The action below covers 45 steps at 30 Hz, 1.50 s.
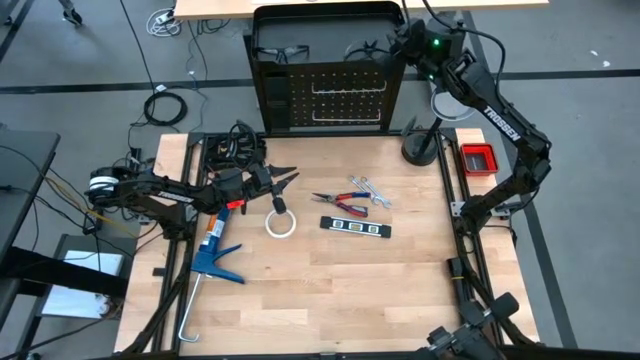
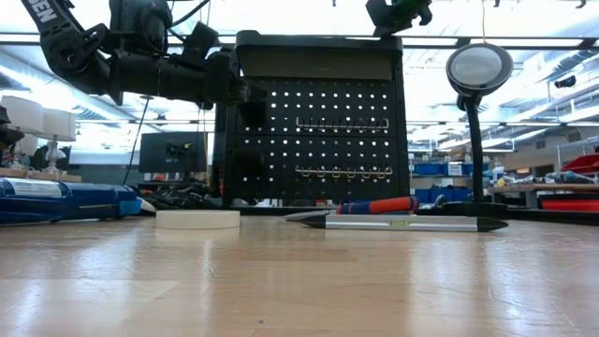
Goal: Hang tools onto peg board
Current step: Put the blue-orange pliers on the black peg board
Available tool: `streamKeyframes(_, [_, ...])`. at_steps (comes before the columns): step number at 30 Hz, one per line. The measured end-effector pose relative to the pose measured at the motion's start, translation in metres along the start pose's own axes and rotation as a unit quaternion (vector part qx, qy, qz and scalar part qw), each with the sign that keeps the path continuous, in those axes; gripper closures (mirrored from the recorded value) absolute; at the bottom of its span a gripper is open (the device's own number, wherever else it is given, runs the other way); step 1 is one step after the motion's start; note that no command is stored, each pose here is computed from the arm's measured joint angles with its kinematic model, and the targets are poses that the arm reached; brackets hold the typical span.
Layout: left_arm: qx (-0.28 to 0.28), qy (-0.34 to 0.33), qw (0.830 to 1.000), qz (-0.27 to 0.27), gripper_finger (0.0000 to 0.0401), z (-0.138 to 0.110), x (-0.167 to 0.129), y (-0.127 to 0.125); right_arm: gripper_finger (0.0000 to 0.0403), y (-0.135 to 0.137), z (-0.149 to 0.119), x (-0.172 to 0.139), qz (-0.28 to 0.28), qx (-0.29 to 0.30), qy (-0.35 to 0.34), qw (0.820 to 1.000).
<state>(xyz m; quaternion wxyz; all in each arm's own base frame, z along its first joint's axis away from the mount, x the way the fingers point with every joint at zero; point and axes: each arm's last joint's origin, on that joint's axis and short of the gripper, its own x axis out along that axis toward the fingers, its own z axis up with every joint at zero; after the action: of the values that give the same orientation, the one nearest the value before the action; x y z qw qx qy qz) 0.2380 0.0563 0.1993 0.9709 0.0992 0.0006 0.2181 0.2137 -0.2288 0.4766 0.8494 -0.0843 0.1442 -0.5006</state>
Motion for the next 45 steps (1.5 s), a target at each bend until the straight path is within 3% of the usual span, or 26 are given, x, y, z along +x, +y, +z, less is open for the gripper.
streamKeyframes(5, [0.0,0.0,1.0,0.0,0.0323,0.0,0.0,0.0,0.0286,0.0,0.007,-0.009,0.0,-0.001,-0.023,1.0])
streamKeyframes(8, [0.0,0.002,1.0,0.0,0.0323,0.0,0.0,0.0,0.0286,0.002,0.015,-0.024,0.015,-0.031,-0.045,0.998])
streamKeyframes(14, [0.006,0.023,1.0,-0.004,0.0323,-0.004,0.0,-0.001,0.0288,0.023,0.032,-0.069,0.123,-0.103,-0.118,0.98])
streamKeyframes(17, [0.003,0.029,0.999,-0.014,0.0323,-0.006,0.0,-0.002,0.0288,0.035,0.03,-0.083,0.175,-0.113,-0.105,0.972])
streamKeyframes(19, [-0.004,0.041,0.998,-0.052,0.0323,-0.008,0.001,-0.004,0.0288,0.046,0.022,-0.087,0.205,-0.111,-0.074,0.97])
streamKeyframes(25, [-0.016,0.099,0.99,-0.095,0.0323,-0.006,0.011,-0.006,0.0288,0.102,-0.043,-0.087,0.244,-0.141,0.032,0.959])
streamKeyframes(33, [-0.013,0.204,0.968,-0.145,0.0323,0.0,0.021,-0.009,0.0288,0.159,-0.139,-0.097,0.326,-0.115,0.088,0.934])
streamKeyframes(40, [-0.006,0.202,0.974,-0.098,0.0323,0.004,0.024,-0.006,0.0274,0.19,-0.209,-0.099,0.355,-0.096,0.139,0.92])
streamKeyframes(45, [-0.004,0.19,0.98,-0.055,0.0323,0.007,0.025,-0.003,0.0247,0.209,-0.236,-0.099,0.36,-0.067,0.193,0.91])
